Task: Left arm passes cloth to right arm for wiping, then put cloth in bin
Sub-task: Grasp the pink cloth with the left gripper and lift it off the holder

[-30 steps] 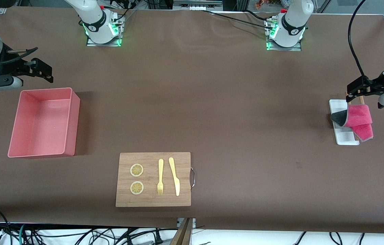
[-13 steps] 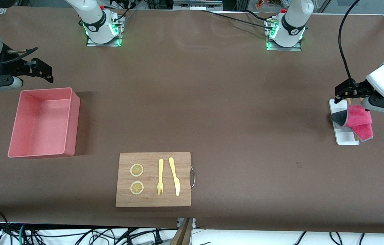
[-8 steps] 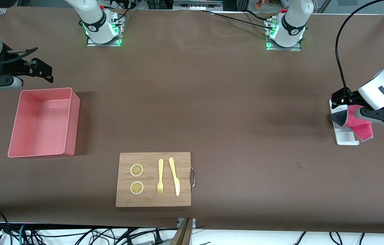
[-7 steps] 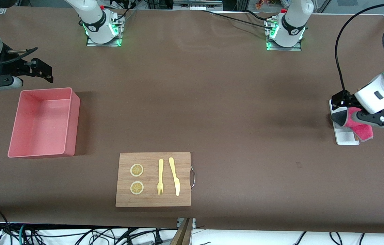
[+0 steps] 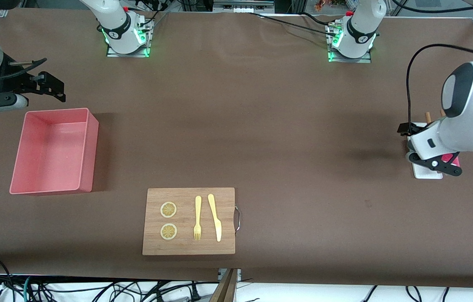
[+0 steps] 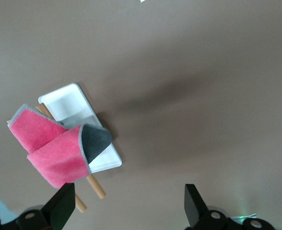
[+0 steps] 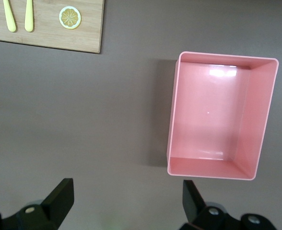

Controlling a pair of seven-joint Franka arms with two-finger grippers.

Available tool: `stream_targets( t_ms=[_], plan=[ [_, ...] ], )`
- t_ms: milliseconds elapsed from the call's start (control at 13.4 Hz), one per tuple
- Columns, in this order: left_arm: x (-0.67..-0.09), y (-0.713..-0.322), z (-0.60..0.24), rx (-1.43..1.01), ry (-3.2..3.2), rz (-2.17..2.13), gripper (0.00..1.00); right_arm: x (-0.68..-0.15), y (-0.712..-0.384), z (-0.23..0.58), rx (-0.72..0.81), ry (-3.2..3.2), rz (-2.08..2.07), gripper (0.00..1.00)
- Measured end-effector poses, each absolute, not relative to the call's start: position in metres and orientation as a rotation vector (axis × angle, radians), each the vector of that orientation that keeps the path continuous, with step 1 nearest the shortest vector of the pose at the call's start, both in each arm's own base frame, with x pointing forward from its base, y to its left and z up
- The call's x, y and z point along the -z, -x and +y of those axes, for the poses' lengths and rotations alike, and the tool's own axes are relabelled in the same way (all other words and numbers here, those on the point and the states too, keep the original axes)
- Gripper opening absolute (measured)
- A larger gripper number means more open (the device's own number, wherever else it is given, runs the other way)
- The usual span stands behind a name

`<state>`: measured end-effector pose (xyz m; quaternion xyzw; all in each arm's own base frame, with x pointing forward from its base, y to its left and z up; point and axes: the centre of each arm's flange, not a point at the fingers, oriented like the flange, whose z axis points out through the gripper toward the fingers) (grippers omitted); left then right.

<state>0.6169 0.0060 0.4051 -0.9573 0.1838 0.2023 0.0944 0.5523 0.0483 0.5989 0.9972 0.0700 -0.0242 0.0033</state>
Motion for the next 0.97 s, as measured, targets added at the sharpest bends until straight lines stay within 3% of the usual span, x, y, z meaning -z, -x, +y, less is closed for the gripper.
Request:
stream_targets(
  t_ms=[299,971],
  plan=[
    [-0.34,-0.602,0.022,-0.692,2.632,0.637,1.0,-0.599,-0.552,0.048,0.076,-3.126,0.22,1.0],
    [-0.266,-0.576,0.036,-0.42,2.273,0.838,0.97,-0.599,-0.552,0.048,0.076,-3.126,0.22,1.0]
  ],
)
